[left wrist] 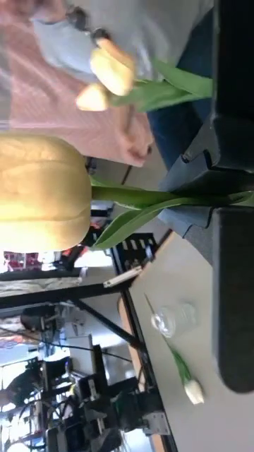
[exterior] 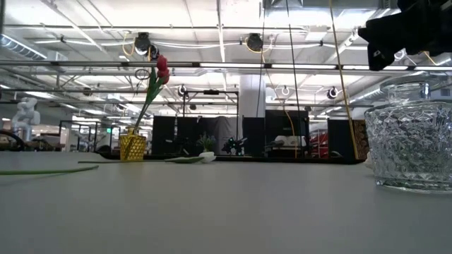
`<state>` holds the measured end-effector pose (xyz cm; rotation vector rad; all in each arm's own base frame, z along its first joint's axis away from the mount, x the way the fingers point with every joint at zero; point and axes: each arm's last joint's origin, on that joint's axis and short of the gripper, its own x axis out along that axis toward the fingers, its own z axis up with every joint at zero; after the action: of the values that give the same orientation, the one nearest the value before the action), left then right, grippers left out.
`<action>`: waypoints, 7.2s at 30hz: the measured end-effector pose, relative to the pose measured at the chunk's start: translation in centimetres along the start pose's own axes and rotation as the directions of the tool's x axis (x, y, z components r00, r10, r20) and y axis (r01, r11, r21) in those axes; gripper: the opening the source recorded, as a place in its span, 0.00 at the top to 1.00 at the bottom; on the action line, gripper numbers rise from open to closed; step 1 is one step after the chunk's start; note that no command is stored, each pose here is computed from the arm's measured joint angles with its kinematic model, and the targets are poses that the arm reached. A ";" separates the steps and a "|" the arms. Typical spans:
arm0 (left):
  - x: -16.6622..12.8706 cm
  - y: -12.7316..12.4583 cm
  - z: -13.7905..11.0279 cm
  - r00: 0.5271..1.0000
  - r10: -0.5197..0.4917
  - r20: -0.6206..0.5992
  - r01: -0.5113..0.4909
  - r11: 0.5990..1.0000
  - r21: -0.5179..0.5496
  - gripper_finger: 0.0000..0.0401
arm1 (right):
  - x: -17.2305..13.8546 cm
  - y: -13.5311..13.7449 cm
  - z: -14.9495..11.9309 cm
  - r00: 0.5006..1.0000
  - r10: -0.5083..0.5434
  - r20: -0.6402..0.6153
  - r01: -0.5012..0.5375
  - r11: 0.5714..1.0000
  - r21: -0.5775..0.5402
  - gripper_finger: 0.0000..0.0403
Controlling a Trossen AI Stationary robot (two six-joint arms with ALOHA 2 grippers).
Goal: Sort flowers into vase by color
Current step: Put the yellow tulip into the blue vase
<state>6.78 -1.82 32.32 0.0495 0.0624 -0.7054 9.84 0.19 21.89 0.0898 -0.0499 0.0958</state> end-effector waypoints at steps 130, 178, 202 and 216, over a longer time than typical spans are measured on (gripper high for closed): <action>4.3 -1.8 -0.2 0.866 -0.458 0.202 0.481 0.873 -0.080 0.98 | 0.0 0.0 0.0 1.000 0.000 0.000 0.000 1.000 0.000 0.79; 5.3 -1.6 -1.6 0.893 -0.442 0.084 0.450 0.868 -0.209 0.76 | 0.0 0.0 0.0 1.000 0.000 -0.001 0.000 1.000 0.000 0.79; 5.3 -2.5 -1.7 0.842 -0.535 0.067 0.529 0.796 -0.293 0.64 | 0.0 0.0 0.0 1.000 -0.001 -0.001 0.001 1.000 0.000 0.79; 5.5 -2.3 -2.8 0.886 -0.464 -0.022 0.429 0.836 -0.343 0.64 | 0.0 0.0 0.1 1.000 0.000 0.001 0.000 1.000 0.000 0.79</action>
<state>9.30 -6.94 29.07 -0.2598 0.3010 -1.1567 9.83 0.19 21.94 0.0896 -0.0507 0.0959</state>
